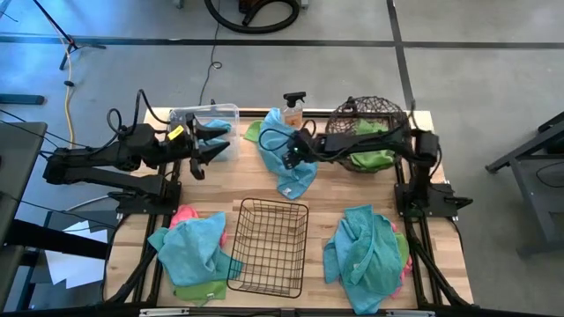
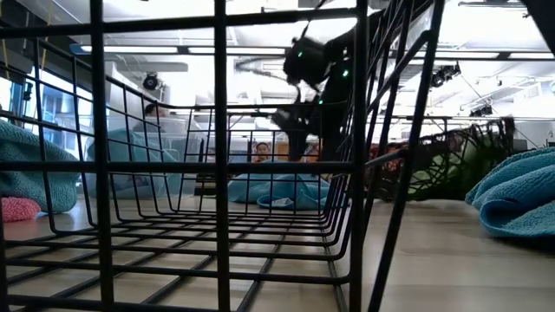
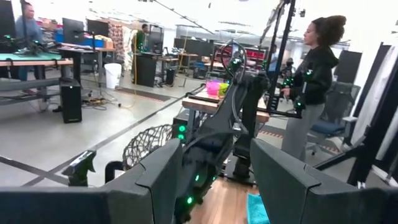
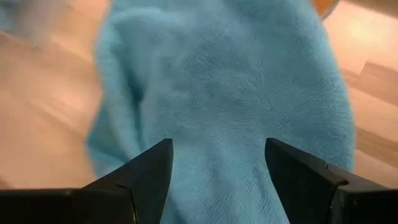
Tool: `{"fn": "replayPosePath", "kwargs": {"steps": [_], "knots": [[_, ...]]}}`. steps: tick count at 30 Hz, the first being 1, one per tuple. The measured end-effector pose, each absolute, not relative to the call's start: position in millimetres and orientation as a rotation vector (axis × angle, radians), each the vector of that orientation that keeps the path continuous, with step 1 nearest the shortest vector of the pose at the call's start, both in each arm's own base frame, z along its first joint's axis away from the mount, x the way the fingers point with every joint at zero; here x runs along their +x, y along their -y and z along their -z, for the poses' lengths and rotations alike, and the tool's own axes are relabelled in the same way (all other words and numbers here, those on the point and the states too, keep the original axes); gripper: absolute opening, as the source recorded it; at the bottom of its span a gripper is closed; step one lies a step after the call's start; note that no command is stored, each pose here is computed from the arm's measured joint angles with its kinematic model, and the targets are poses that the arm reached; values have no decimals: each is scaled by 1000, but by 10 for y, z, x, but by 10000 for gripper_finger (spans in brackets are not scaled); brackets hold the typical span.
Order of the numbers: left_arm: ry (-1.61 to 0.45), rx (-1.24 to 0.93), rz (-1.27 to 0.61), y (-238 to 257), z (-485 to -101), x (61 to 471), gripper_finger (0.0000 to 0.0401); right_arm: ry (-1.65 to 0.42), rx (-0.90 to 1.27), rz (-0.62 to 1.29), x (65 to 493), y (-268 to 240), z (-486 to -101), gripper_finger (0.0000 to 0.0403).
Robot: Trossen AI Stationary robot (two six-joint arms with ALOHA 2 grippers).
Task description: Sort microfiber towel by color & place in baskets
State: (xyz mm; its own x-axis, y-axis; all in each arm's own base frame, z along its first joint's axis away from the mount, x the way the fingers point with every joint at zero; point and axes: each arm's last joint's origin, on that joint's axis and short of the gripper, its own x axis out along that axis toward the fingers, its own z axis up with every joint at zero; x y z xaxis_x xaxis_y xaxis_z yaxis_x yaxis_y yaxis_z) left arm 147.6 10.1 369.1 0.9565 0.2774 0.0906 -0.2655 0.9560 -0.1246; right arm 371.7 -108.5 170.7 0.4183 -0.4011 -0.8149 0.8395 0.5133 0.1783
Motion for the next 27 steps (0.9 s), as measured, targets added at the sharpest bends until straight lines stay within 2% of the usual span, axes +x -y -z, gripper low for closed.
{"fn": "replayPosePath", "kwargs": {"steps": [7,14,18,27], "knots": [[115,-125,-277,-101,-3698,1457,179,-835,636,853,3947,1162,-1662,252],[141,-144,-274,-100,-3727,1398,179,-910,568,796,4030,1114,-1976,252],[149,-153,-273,-100,-3735,1381,179,-882,540,798,4072,1120,-2084,252],[154,-155,-282,-103,-3739,1379,179,-944,564,834,4122,1206,-1782,252]]}}
